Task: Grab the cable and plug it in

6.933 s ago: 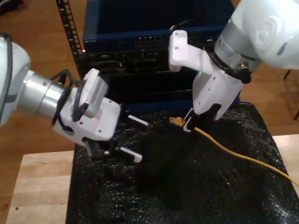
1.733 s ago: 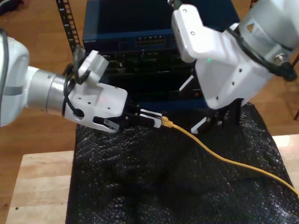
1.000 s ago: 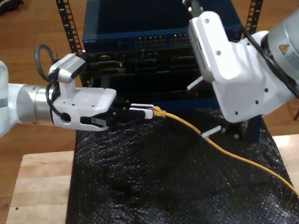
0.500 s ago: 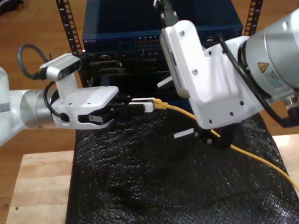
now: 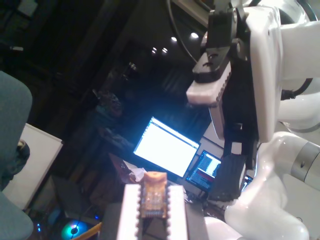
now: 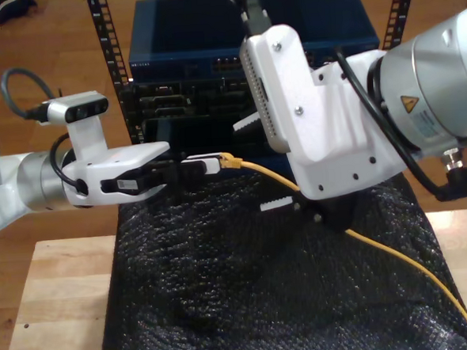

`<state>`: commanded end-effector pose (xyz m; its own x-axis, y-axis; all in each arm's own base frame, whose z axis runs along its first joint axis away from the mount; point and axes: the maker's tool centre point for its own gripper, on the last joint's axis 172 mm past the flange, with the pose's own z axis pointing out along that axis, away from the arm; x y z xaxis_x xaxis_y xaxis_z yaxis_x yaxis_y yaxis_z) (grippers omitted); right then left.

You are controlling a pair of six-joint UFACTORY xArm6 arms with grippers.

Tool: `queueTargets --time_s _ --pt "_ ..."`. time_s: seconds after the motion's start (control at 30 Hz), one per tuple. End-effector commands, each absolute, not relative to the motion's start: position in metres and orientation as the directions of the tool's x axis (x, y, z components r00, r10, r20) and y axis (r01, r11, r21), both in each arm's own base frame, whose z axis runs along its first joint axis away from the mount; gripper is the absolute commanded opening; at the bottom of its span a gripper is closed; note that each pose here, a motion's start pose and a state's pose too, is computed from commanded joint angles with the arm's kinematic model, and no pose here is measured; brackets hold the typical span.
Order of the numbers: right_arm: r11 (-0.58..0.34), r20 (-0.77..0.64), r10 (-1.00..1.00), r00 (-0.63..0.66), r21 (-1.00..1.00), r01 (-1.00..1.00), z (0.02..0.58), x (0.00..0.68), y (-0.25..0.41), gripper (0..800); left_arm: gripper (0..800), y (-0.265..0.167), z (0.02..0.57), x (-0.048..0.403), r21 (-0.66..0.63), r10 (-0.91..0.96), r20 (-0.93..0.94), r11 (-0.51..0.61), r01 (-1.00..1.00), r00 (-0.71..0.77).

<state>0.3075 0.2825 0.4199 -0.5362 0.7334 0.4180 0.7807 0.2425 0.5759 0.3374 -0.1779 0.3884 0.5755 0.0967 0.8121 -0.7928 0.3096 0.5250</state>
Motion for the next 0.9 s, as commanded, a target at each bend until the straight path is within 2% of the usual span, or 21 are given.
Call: queueTargets --time_s 0.3,0.43,0.73,0.9 --pt "0.213 0.407 0.725 -0.556 0.635 0.743 0.436 0.317 0.29 752 2 -0.176 0.405 0.327 0.509 0.131 0.799 0.374 -0.775 0.588" --pt "0.205 0.397 0.722 -0.567 0.66 0.723 0.442 0.322 0.292 717 2 -0.176 0.41 0.323 0.5 0.147 0.794 0.396 -0.771 0.59" --pt "0.226 0.395 0.706 -0.587 0.66 0.717 0.44 0.314 0.3 717 2 -0.172 0.42 0.319 0.484 0.172 0.782 0.439 -0.757 0.599" --pt "0.228 0.396 0.706 -0.588 0.658 0.717 0.439 0.313 0.3 645 2 -0.171 0.422 0.317 0.494 0.166 0.771 0.453 -0.742 0.615"
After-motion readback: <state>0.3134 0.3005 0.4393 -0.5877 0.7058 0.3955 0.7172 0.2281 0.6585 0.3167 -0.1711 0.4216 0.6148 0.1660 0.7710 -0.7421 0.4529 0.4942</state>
